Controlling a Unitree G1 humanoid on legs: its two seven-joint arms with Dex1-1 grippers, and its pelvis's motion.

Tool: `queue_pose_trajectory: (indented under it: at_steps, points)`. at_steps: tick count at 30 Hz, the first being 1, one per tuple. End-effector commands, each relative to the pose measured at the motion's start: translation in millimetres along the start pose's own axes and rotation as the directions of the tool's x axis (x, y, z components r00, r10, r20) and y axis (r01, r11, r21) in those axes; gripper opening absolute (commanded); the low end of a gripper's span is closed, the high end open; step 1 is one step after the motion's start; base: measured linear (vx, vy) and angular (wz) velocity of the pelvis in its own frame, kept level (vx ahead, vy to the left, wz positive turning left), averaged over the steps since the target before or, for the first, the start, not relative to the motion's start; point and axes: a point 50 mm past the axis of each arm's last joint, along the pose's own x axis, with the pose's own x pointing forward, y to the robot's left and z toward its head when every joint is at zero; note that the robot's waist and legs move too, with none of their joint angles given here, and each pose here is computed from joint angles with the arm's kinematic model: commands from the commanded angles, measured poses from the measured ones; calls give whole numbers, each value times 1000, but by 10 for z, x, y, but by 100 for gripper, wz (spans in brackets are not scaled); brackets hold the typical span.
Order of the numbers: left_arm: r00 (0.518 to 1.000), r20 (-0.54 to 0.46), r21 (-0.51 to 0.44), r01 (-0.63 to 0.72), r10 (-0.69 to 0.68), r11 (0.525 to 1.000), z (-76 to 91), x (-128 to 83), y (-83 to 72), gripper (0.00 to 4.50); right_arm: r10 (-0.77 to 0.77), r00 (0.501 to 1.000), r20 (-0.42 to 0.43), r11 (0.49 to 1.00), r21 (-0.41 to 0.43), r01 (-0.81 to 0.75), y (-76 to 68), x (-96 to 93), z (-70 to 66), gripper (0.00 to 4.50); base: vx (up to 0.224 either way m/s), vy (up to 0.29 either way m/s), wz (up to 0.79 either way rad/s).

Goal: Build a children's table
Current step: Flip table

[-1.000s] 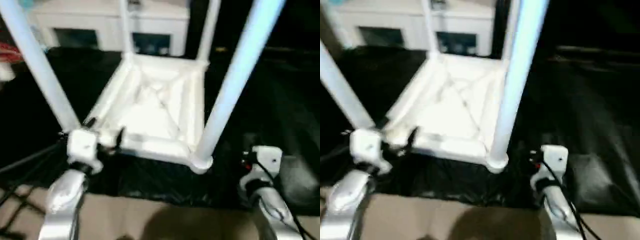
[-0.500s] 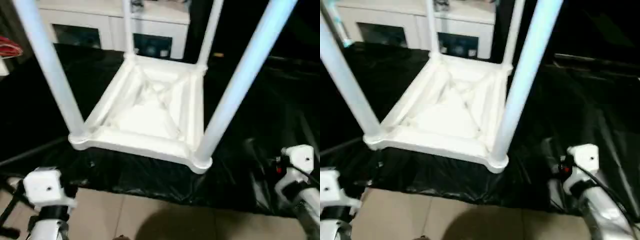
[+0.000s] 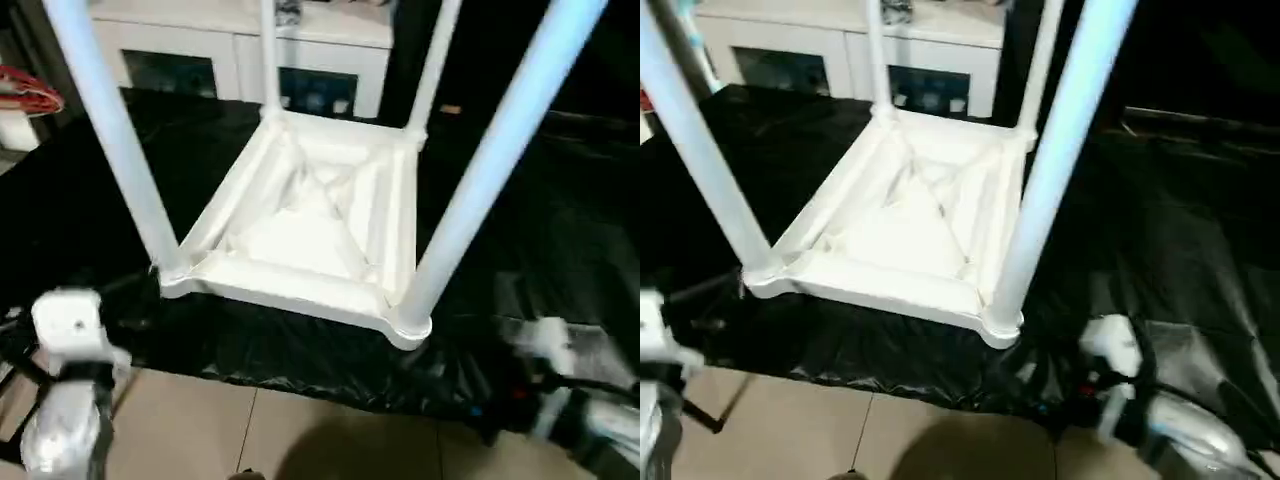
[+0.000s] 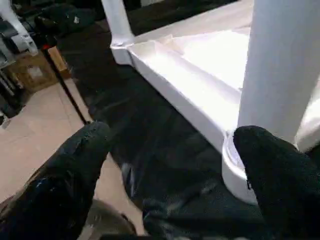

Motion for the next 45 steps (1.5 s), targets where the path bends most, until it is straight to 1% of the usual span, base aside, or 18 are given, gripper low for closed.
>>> queue_pose_trajectory:
  at_steps: [1, 3, 4, 5, 9, 10, 16, 20, 22, 25, 27, 28, 31, 34, 37, 40, 41, 45]
  points:
    - [999, -36, -21, 25, -26, 999, -58, 26, 17, 450, 2, 1000, 1, 1000, -9, -2, -13, 13, 17, 442, 0, 0, 0]
    - [995, -46, -46, 83, -85, 996, -94, 122, 31, 450, 33, 999, 17, 999, 15, -33, 13, 86, 23, 442, 0, 0, 0]
    - [987, -46, -83, 149, -153, 985, -109, 237, 29, 450, 52, 998, 20, 998, 26, -52, 20, 159, 11, 442, 0, 0, 0]
    - [985, -46, -85, 164, -168, 983, -110, 266, 30, 450, 53, 998, 20, 998, 26, -54, 19, 179, 5, 442, 0, 0, 0]
    - [969, -46, -108, 235, -241, 966, -111, 410, -26, 450, -7, 999, 48, 1000, 7, 7, -75, 263, -3, 442, 0, 0, 0]
    - [962, -45, -135, 260, -268, 956, -110, 438, -48, 450, -28, 998, 55, 1000, 3, 28, -99, 273, 2, 442, 0, 0, 0]
    - [933, -69, -168, 337, -352, 927, -184, 533, -158, 450, -167, 983, 78, 985, -23, 169, -228, 196, 25, 442, 0, 0, 0]
    - [924, -88, -155, 355, -371, 922, -239, 566, -246, 450, -263, 959, 102, 962, -41, 268, -346, 159, 62, 442, 0, 0, 0]
    - [927, -109, -152, 340, -358, 928, -268, 601, -284, 421, -277, 955, 109, 959, -36, 282, -368, 151, 81, 450, 0, 0, 0]
    - [943, -106, -168, 295, -315, 941, -272, 658, -318, 401, -261, 960, 104, 962, -47, 267, -350, 148, 95, 450, 0, 0, 0]
    - [946, -110, -185, 283, -305, 941, -269, 663, -360, 375, -194, 977, 84, 979, -42, 198, -244, 181, 98, 450, 0, 0, 0]
    - [946, -111, -185, 281, -304, 942, -269, 663, -363, 369, -188, 979, 82, 981, -41, 192, -234, 185, 97, 450, 0, 0, 0]
    - [949, -101, -211, 273, -298, 939, -278, 662, -386, 342, -100, 994, 49, 994, -36, 102, -117, 262, 73, 450, 0, 0, 0]
    - [962, -105, -209, 226, -252, 951, -275, 658, -336, 320, -83, 995, 53, 996, -33, 85, -92, 326, 83, 450, 0, 0, 0]
    - [974, -128, -188, 160, -186, 969, -295, 623, -223, 288, -12, 998, 65, 1000, -22, 14, -12, 531, 88, 450, 0, 0, 0]
    - [977, -144, -178, 129, -156, 975, -306, 602, -170, 279, 10, 998, 58, 1000, -19, -9, 24, 605, 71, 450, 0, 0, 0]
    - [978, -150, -177, 119, -146, 977, -309, 596, -147, 256, 18, 998, 54, 1000, -18, -17, 40, 632, 65, 450, 0, 0, 0]
    - [976, -171, -181, 105, -137, 978, -320, 562, -131, 244, 62, 998, 28, 998, -14, -61, 35, 689, 24, 450, 0, 0, 0]
